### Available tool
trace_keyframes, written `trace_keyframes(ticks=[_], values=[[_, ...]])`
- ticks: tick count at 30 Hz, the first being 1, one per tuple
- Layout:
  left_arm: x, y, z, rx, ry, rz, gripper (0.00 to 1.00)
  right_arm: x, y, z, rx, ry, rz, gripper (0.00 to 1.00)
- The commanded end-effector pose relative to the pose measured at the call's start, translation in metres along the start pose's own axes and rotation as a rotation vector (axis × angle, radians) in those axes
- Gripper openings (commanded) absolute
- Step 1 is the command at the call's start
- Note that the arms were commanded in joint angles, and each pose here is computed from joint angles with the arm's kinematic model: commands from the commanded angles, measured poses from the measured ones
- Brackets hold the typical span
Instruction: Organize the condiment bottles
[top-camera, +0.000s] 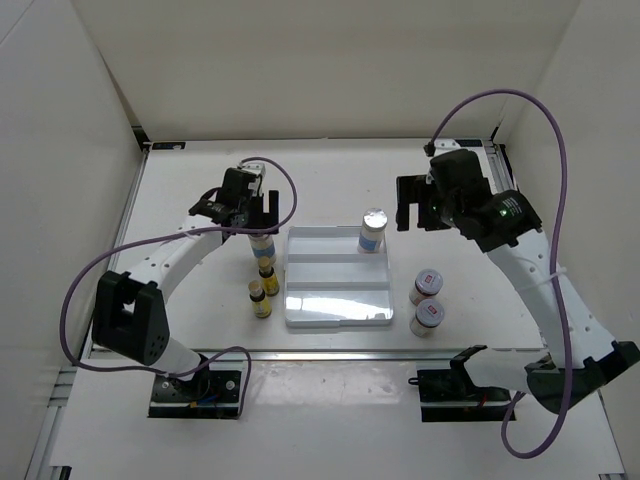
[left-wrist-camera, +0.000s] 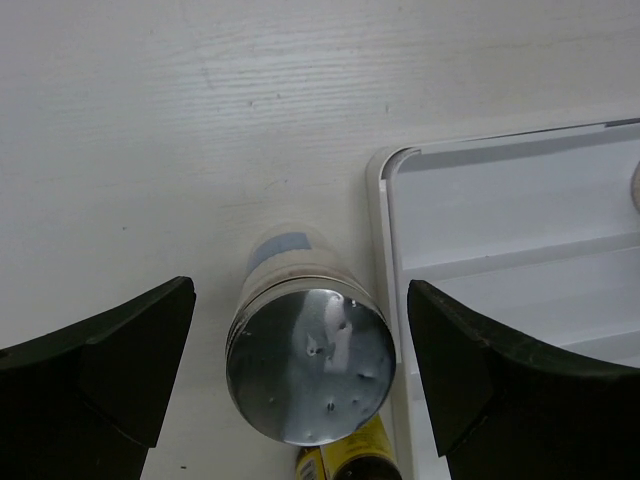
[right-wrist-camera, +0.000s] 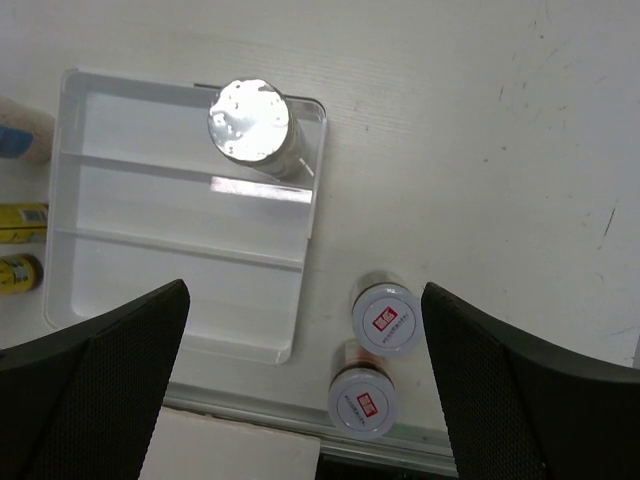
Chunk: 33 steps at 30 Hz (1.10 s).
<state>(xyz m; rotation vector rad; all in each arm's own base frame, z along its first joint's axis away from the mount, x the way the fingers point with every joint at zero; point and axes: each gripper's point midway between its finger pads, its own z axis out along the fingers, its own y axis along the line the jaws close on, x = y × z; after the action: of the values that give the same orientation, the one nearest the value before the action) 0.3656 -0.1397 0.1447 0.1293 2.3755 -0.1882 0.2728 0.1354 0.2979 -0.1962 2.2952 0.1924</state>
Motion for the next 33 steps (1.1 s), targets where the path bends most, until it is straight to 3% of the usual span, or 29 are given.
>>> trace_keyframes(ticks=[1, 4, 7, 10, 11, 14, 18, 22, 27, 33], values=[[-0.009, 0.000, -0.009, -0.010, -0.013, -0.015, 0.97, 0.015, -0.010, -0.013, 0.013, 0.014, -0.018, 1.00], [-0.004, -0.002, -0.004, -0.004, 0.007, -0.022, 0.93, 0.026, -0.011, -0.015, 0.009, 0.034, -0.012, 1.00], [0.003, 0.000, -0.002, -0.011, 0.035, -0.019, 0.82, 0.036, -0.017, -0.017, 0.023, 0.057, -0.011, 1.00], [-0.011, -0.001, -0.007, -0.013, 0.007, -0.011, 0.51, 0.044, -0.022, -0.023, 0.040, 0.068, -0.005, 1.00], [-0.013, -0.001, -0.010, -0.014, 0.008, -0.011, 0.33, 0.043, -0.023, -0.027, 0.036, 0.054, -0.002, 1.00], [-0.047, 0.006, -0.033, -0.064, -0.086, -0.030, 0.20, 0.049, -0.030, -0.035, 0.057, 0.053, -0.004, 1.00], [-0.099, -0.007, -0.075, -0.037, -0.224, -0.050, 0.11, 0.059, -0.041, -0.042, 0.100, 0.071, -0.012, 1.00], [-0.130, -0.047, -0.102, 0.070, -0.293, -0.039, 0.11, 0.066, -0.044, -0.044, 0.118, 0.099, -0.009, 1.00], [-0.102, -0.100, -0.071, 0.164, -0.183, 0.048, 0.11, 0.070, -0.049, -0.046, 0.144, 0.113, -0.004, 1.00], [-0.080, -0.117, -0.030, 0.160, -0.100, 0.068, 0.11, 0.071, -0.050, -0.051, 0.146, 0.121, -0.006, 1.00]])
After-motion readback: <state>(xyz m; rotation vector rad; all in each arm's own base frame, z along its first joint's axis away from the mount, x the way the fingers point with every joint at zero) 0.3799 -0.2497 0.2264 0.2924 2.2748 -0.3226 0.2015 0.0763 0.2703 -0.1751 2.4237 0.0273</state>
